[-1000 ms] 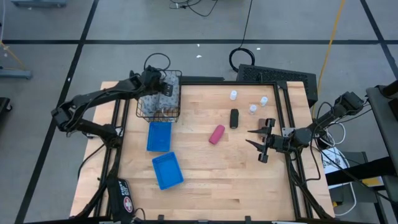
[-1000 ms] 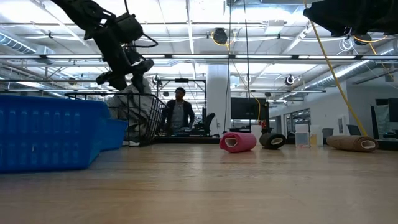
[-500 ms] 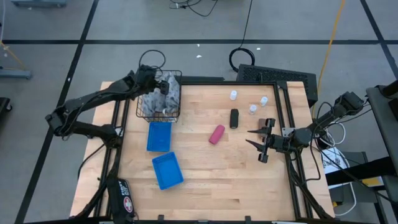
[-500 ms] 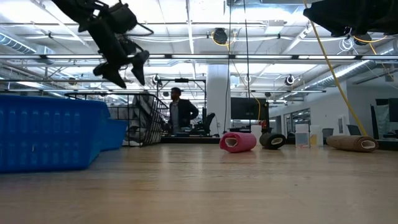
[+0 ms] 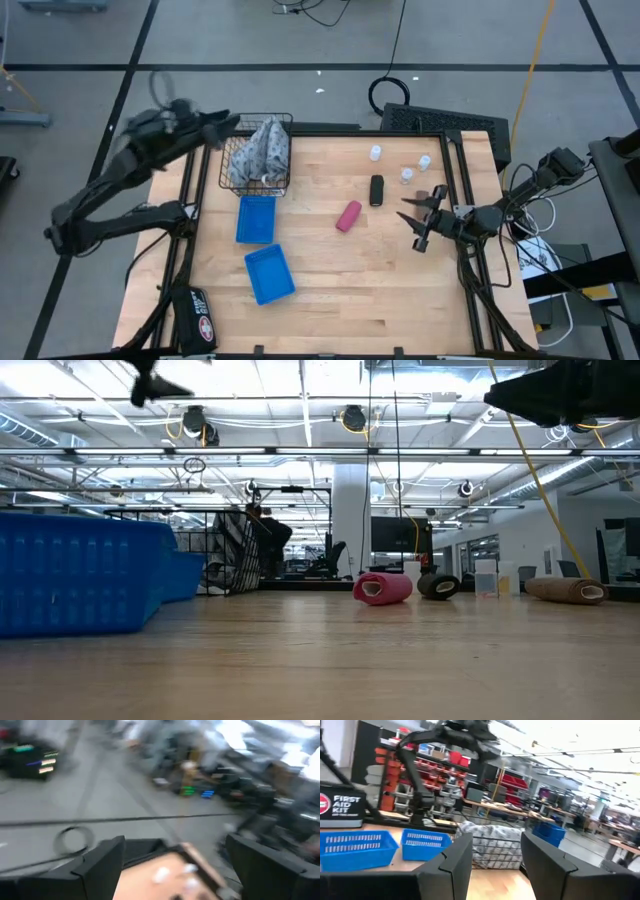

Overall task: Pick & Place Medicine items
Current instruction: Put the brown bandage into the top blue basket

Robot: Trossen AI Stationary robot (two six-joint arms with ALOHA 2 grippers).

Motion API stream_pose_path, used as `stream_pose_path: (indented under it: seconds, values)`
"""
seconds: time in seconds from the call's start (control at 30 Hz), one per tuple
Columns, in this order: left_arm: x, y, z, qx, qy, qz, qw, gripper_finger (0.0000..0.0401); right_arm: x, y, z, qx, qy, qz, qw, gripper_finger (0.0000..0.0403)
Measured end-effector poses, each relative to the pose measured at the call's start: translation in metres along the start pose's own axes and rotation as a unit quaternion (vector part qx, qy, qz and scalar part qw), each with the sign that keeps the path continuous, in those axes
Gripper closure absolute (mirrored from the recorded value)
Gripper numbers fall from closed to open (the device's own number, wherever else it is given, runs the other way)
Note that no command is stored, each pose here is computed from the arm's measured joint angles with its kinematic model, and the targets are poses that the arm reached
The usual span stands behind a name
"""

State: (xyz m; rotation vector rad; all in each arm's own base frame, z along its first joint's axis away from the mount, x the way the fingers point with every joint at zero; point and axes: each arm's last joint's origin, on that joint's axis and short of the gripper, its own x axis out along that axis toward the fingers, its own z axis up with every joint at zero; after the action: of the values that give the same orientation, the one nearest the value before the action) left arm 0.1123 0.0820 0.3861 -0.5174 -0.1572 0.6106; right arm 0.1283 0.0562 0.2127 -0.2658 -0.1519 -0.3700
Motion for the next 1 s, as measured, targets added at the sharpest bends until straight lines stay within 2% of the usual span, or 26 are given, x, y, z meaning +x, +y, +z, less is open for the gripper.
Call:
stream_pose_path:
  seconds: [0.1,0.23,0.37,0.5,0.73,1.0]
  values:
    - [-0.027,-0.009,0.004,0.047,0.001,-0.079,0.996,0.0048,-0.003,-0.002,0.003,0.011,-0.001,-0.009,1.0,0.0248]
    - [-0.054,-0.013,0.004,0.076,0.006,-0.14,0.987,0.0048,-0.007,-0.004,0.008,0.042,-0.012,-0.005,0.999,0.0248]
    - [-0.069,-0.008,-0.009,0.106,0.052,-0.143,0.983,0.0048,-0.012,-0.006,0.013,0.077,-0.024,0.009,0.997,0.0248]
    - [-0.062,0.002,-0.037,0.102,0.089,-0.165,0.977,0.0048,-0.018,-0.004,0.018,0.094,-0.032,0.03,0.995,0.0248]
    - [-0.072,0.011,-0.066,0.154,0.021,-0.248,0.956,0.0048,-0.021,-0.004,0.056,0.081,0.013,0.011,0.997,0.0248]
    - [-0.061,0.036,-0.12,0.16,0.03,-0.231,0.959,0.0048,-0.023,-0.006,0.08,0.085,0.012,0.037,0.996,0.0248]
